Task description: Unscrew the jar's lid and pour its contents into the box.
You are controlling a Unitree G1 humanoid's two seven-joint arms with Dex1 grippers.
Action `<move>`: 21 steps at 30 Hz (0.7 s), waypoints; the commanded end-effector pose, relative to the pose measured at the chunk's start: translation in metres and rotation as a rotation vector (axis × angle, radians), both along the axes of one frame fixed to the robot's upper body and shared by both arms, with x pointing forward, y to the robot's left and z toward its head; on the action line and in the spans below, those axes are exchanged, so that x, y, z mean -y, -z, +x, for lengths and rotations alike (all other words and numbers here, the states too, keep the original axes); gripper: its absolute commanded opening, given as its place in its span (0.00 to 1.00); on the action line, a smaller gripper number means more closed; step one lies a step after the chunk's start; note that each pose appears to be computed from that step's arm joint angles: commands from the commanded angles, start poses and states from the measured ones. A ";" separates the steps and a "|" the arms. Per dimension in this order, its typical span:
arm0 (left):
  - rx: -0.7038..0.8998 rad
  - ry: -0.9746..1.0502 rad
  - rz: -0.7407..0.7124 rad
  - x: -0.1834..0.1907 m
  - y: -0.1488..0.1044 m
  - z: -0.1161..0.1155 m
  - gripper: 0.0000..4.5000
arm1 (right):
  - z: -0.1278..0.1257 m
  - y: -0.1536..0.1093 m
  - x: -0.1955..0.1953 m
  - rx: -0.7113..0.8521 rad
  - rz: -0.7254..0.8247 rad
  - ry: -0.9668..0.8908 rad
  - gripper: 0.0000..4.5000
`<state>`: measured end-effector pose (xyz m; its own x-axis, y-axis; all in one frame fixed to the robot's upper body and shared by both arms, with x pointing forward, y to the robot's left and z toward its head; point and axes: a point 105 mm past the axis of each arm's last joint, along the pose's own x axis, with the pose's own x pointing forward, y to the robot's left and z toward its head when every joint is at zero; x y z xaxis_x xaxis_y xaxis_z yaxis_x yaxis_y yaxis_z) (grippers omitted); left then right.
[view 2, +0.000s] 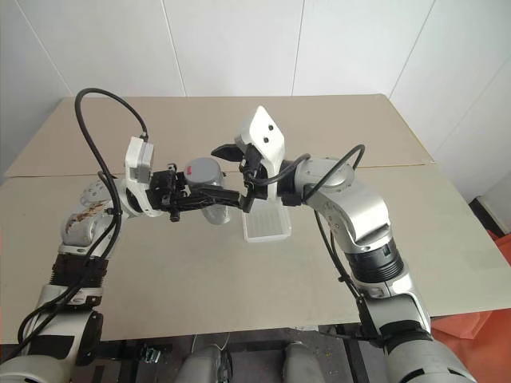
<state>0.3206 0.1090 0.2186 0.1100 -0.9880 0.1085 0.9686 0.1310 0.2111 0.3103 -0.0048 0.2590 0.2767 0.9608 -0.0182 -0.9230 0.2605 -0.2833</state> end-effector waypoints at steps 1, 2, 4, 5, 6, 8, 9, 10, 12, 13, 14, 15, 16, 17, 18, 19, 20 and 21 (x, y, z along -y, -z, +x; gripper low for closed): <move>0.052 0.028 0.004 0.003 -0.010 -0.002 0.45 | -0.006 -0.017 -0.003 0.031 0.029 -0.040 1.00; 0.052 0.029 0.006 0.003 -0.010 -0.002 0.45 | -0.007 -0.017 -0.004 0.029 0.031 -0.045 1.00; 0.054 0.031 0.009 0.003 -0.009 -0.002 0.45 | -0.008 -0.017 -0.005 0.030 0.029 -0.055 1.00; 0.055 0.033 0.010 0.003 -0.009 -0.003 0.45 | -0.008 -0.017 -0.006 0.029 0.029 -0.059 1.00; 0.056 0.034 0.011 0.003 -0.009 -0.003 0.45 | -0.008 -0.017 -0.006 0.029 0.029 -0.062 1.00; 0.058 0.033 0.012 0.003 -0.009 -0.002 0.45 | -0.009 -0.017 -0.007 0.026 0.031 -0.070 1.00; 0.059 0.032 0.012 0.003 -0.009 -0.002 0.45 | -0.009 -0.017 -0.007 0.024 0.031 -0.073 1.00; 0.060 0.032 0.012 0.003 -0.009 -0.002 0.45 | -0.009 -0.017 -0.007 0.021 0.031 -0.077 1.00; 0.062 0.032 0.012 0.004 -0.009 -0.002 0.45 | -0.010 -0.016 -0.008 0.014 0.027 -0.084 1.00; 0.063 0.032 0.011 0.004 -0.009 -0.002 0.45 | -0.010 -0.015 -0.008 0.010 0.025 -0.088 1.00; 0.064 0.033 0.011 0.004 -0.009 -0.003 0.45 | -0.010 -0.015 -0.008 0.008 0.023 -0.091 1.00; 0.066 0.034 0.011 0.004 -0.010 -0.003 0.45 | -0.010 -0.014 -0.008 0.005 0.023 -0.093 0.96; 0.068 0.034 0.011 0.004 -0.010 -0.003 0.45 | -0.010 -0.013 -0.008 0.002 0.022 -0.094 0.91; 0.070 0.034 0.011 0.004 -0.010 -0.003 0.45 | -0.009 -0.013 -0.007 0.000 0.022 -0.095 0.86; 0.074 0.035 0.013 0.004 -0.010 -0.003 0.45 | -0.009 -0.012 -0.007 -0.005 0.024 -0.100 0.79; 0.077 0.037 0.014 0.005 -0.010 -0.004 0.45 | -0.010 -0.012 -0.007 -0.009 0.027 -0.106 0.71; 0.080 0.038 0.016 0.005 -0.010 -0.004 0.45 | -0.010 -0.012 -0.007 -0.012 0.029 -0.113 0.64; 0.083 0.041 0.018 0.005 -0.011 -0.005 0.45 | -0.010 -0.013 -0.007 -0.014 0.032 -0.123 0.61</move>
<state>0.3202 0.1079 0.2148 0.0956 -0.9914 0.0888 0.9679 0.1134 0.2242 0.3050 0.0030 0.2577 0.1882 0.9817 -0.0295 -0.9551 0.1760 -0.2384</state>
